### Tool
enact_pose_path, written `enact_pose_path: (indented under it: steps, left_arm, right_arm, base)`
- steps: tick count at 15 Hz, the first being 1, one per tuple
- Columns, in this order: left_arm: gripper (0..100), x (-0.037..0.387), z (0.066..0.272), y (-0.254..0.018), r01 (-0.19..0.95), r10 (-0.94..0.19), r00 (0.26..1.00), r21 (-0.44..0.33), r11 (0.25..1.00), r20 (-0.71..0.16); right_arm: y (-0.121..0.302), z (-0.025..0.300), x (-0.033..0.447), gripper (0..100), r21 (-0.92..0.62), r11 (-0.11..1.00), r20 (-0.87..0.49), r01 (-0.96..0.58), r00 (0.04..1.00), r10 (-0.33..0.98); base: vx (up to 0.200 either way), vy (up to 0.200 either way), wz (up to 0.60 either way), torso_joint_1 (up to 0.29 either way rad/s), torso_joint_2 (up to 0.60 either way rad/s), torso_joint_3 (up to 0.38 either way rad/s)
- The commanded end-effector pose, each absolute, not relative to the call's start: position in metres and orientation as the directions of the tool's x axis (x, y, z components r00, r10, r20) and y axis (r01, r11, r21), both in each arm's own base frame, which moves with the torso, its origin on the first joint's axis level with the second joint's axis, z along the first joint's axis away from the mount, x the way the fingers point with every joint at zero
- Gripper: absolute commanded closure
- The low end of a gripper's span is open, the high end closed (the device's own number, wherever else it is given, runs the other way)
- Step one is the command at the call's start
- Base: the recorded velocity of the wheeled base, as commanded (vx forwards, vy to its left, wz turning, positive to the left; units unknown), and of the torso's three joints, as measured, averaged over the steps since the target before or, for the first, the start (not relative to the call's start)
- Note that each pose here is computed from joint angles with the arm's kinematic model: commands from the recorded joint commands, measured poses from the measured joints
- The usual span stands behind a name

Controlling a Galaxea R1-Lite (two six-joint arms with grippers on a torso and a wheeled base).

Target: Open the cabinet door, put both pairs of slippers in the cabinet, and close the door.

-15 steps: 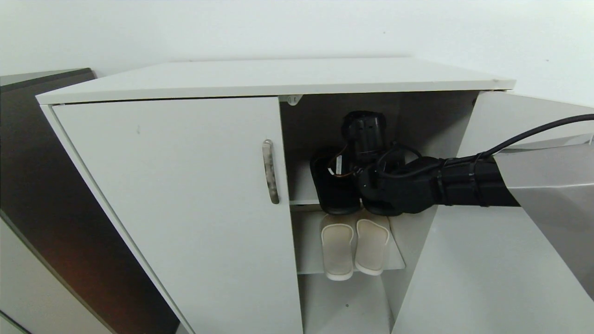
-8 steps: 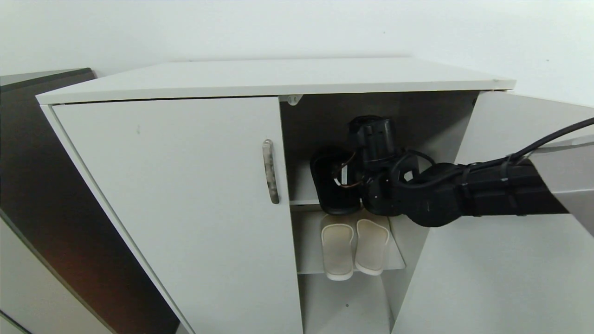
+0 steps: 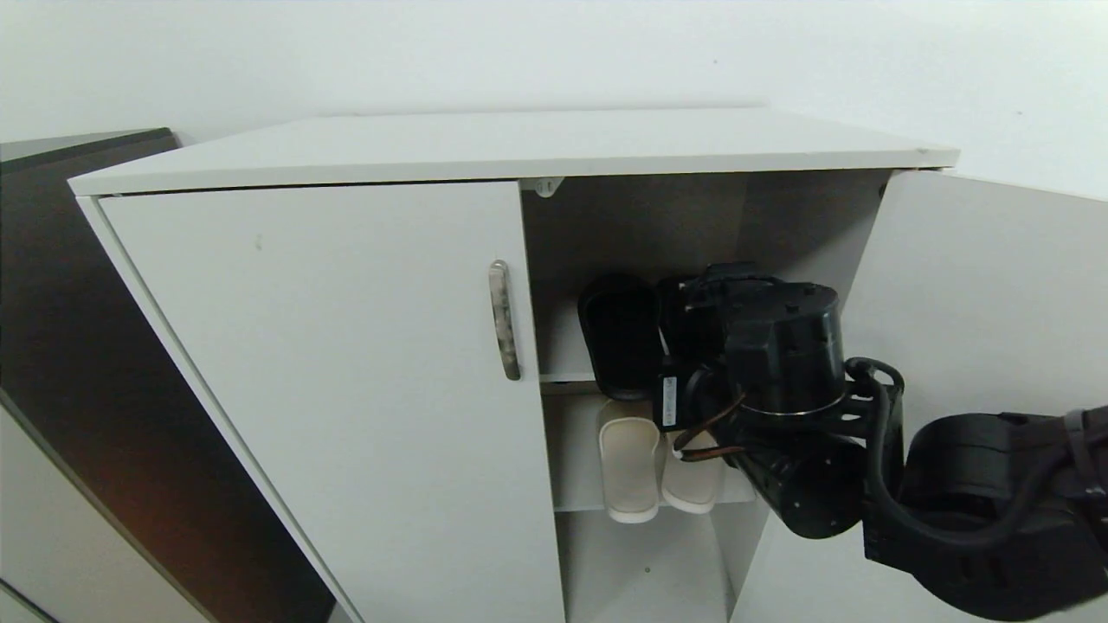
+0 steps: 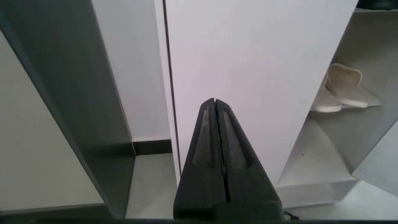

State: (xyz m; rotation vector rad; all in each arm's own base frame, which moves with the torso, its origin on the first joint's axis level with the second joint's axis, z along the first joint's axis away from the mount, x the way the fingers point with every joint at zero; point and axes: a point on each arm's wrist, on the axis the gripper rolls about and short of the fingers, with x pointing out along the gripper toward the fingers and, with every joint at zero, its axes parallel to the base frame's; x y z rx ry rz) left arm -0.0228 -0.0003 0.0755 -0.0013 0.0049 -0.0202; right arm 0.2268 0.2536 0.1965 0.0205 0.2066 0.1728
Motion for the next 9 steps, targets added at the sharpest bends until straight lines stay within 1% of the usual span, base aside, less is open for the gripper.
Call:
enact_pose_path:
  steps: [1,9]
  left_arm:
    - [100,-0.0227,0.0755,-0.0003,0.02,-0.02,1.0,-0.002,1.0,-0.006]
    - [100,-0.0227,0.0755,-0.0003,0.02,-0.02,1.0,-0.002,1.0,-0.006]
  right_arm:
    - [0.2471,0.204,0.2147,100,0.05,0.981,-0.189,-0.189,0.962,0.195]
    - [0.252,0.1984,0.2148,100,0.035,0.98,-0.199,-0.194,0.96,0.197]
  base:
    - [0.0,0.0,0.0,0.0,0.0,0.0]
    - [0.0,0.0,0.0,0.0,0.0,0.0]
